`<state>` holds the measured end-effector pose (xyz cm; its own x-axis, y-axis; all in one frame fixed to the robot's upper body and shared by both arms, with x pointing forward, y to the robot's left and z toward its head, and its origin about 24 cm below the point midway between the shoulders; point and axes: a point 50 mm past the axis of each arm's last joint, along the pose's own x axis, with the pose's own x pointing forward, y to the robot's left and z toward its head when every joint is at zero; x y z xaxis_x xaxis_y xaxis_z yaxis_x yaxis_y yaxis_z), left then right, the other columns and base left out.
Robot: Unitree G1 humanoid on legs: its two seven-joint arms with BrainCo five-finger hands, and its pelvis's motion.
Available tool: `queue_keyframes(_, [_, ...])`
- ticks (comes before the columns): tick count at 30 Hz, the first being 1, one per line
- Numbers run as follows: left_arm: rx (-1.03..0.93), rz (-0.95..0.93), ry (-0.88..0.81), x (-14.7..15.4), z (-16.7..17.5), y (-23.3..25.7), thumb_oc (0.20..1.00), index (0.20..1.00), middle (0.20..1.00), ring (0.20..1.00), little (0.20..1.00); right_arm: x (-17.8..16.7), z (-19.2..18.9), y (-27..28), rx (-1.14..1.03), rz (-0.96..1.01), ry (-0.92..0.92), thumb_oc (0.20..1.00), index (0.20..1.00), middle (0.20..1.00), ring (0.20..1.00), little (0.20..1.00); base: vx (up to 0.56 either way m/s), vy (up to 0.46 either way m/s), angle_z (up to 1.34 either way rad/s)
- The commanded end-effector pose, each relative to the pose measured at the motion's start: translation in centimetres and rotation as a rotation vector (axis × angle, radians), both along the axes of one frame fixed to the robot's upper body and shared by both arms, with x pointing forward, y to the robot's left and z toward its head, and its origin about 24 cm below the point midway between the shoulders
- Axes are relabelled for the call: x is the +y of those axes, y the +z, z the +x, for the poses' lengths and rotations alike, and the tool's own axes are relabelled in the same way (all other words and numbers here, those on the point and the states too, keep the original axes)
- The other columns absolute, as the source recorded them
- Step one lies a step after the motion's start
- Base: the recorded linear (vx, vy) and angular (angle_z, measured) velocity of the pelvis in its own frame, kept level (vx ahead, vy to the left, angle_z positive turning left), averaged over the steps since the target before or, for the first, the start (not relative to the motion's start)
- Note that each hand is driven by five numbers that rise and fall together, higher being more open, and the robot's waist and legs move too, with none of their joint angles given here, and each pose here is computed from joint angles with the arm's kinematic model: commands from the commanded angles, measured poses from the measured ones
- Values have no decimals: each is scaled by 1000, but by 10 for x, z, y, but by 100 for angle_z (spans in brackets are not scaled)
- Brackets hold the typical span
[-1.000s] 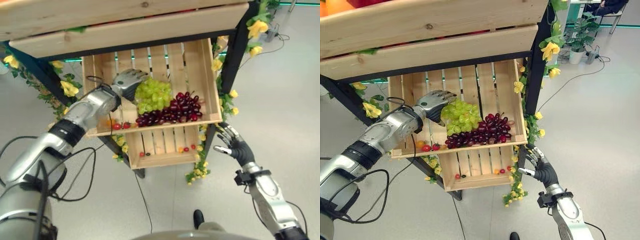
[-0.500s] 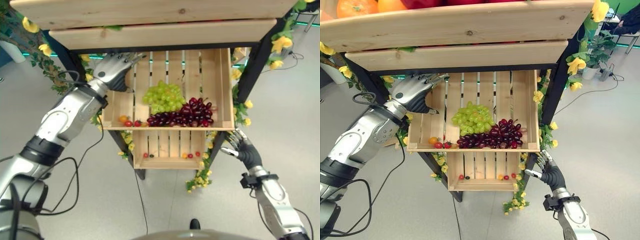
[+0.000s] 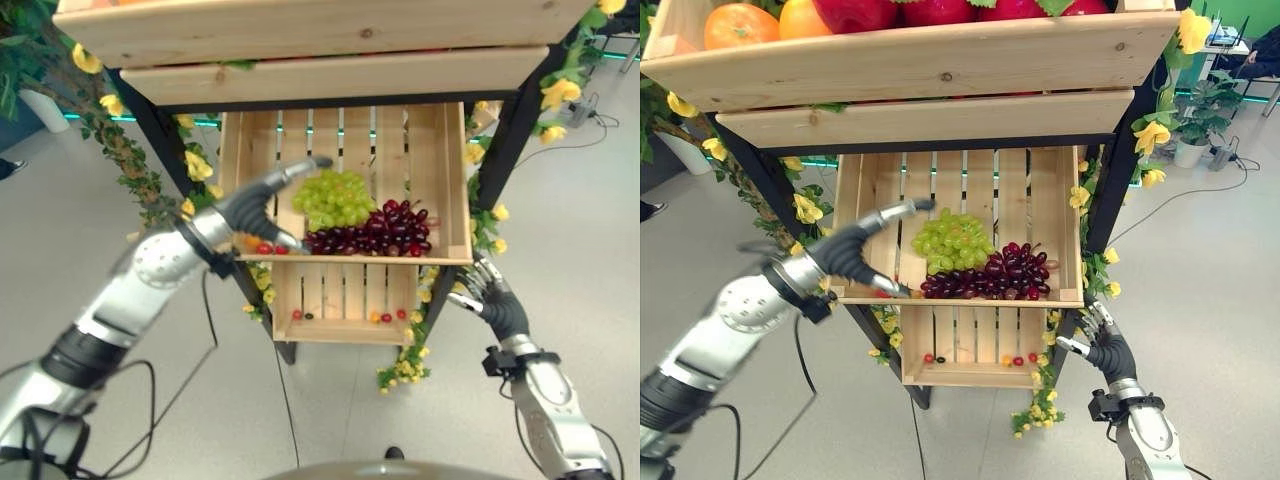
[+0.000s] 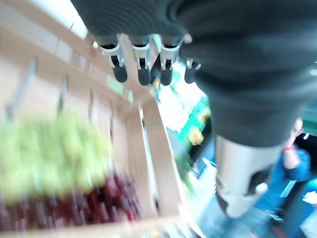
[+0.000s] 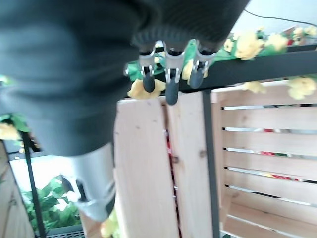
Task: Pick up the fruits from the basket on one side to the basket on the other side
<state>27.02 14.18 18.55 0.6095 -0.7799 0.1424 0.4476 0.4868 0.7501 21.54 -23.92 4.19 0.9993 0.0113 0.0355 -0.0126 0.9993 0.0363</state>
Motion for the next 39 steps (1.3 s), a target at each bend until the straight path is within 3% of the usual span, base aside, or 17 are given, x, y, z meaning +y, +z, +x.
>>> queue_keyframes(1, [97, -79, -74, -9, 1, -2, 1000, 1000, 1000, 1000, 1000, -5, 15, 53, -283, 3, -41, 1000, 1000, 1000, 1000, 1000, -21, -39, -5])
queue_keyframes(3, [231, -204, -90, -16, 1, -23, 1000, 1000, 1000, 1000, 1000, -6, 16, 58, -307, 3, -52, 1000, 1000, 1000, 1000, 1000, -23, -37, -8])
queue_keyframes(8, [311, -386, -82, -25, 1, -38, 1000, 1000, 1000, 1000, 1000, -7, 22, 63, -326, -37, -83, 1000, 1000, 1000, 1000, 1000, -59, -6, -16])
queue_keyframes(15, [341, -679, -15, -9, -15, -49, 1000, 1000, 1000, 1000, 1000, -2, 36, 64, -323, -89, -73, 1000, 1000, 1000, 1000, 1000, -102, 167, -151])
queue_keyframes(21, [223, -606, 18, -4, -18, -37, 1000, 1000, 1000, 1000, 1000, 9, 37, 58, -309, -108, -69, 1000, 1000, 1000, 1000, 1000, -222, 137, -174])
queue_keyframes(32, [157, -632, 107, 3, -15, -35, 1000, 1000, 1000, 1000, 1000, 15, 40, 59, -325, -98, -110, 1000, 1000, 1000, 1000, 1000, -198, -22, -152])
queue_keyframes(39, [58, -652, 294, 27, -19, -38, 1000, 1000, 1000, 1000, 1000, 34, 52, 63, -338, -114, -56, 1000, 1000, 1000, 1000, 1000, -101, -168, -204])
